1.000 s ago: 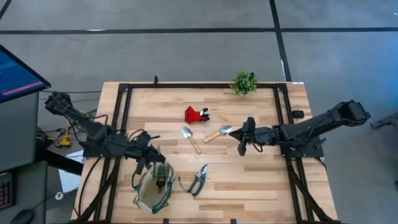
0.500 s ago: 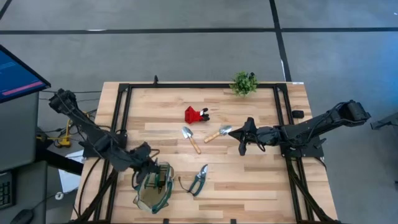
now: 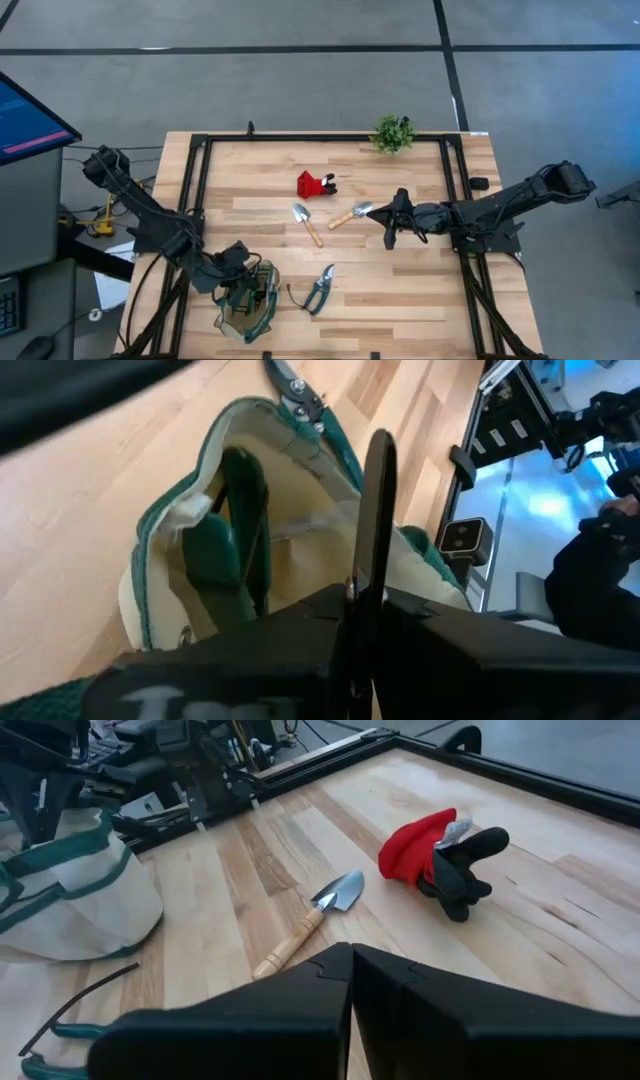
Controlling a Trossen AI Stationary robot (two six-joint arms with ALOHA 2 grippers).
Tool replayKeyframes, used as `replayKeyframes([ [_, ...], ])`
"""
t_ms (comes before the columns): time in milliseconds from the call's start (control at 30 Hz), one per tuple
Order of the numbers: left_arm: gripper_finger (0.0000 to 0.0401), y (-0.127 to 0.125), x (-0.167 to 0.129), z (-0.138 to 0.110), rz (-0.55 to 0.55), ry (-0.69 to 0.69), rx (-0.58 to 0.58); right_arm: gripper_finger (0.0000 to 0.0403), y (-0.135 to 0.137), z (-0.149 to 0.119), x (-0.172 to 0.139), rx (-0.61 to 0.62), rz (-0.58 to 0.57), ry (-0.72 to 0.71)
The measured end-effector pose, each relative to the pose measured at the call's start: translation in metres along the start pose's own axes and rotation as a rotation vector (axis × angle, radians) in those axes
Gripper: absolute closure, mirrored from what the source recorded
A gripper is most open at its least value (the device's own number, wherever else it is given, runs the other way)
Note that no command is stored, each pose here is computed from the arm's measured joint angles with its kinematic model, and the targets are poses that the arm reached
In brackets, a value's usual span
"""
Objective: Pick & Place Garden tools in Gardening bag
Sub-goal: Put the green fruit pruner into the green gardening bag
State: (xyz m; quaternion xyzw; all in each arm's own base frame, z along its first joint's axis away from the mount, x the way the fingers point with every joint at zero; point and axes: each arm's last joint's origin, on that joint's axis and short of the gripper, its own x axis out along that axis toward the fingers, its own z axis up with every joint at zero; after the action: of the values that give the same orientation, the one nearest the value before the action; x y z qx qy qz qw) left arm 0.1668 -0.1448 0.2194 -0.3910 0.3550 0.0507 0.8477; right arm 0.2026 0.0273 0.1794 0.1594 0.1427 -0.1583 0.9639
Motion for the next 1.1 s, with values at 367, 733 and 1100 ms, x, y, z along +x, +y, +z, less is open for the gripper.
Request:
replayKeyframes([
  [367,0.0396,0.005,0.019,-0.01,0.083,0.025,0.022,0.0403,0.0,0.0,0.0,-0.001,0.001,0.001],
  [733,0.0396,0.009,0.033,-0.018,0.141,0.069,-0.003,0.0403,0.0,0.0,0.0,-0.003,0.002,0.001],
  [1100,0.0367,0.007,0.031,-0.018,0.114,0.11,-0.011,0.0403,0.0,0.0,0.0,-0.008,0.003,0.002],
])
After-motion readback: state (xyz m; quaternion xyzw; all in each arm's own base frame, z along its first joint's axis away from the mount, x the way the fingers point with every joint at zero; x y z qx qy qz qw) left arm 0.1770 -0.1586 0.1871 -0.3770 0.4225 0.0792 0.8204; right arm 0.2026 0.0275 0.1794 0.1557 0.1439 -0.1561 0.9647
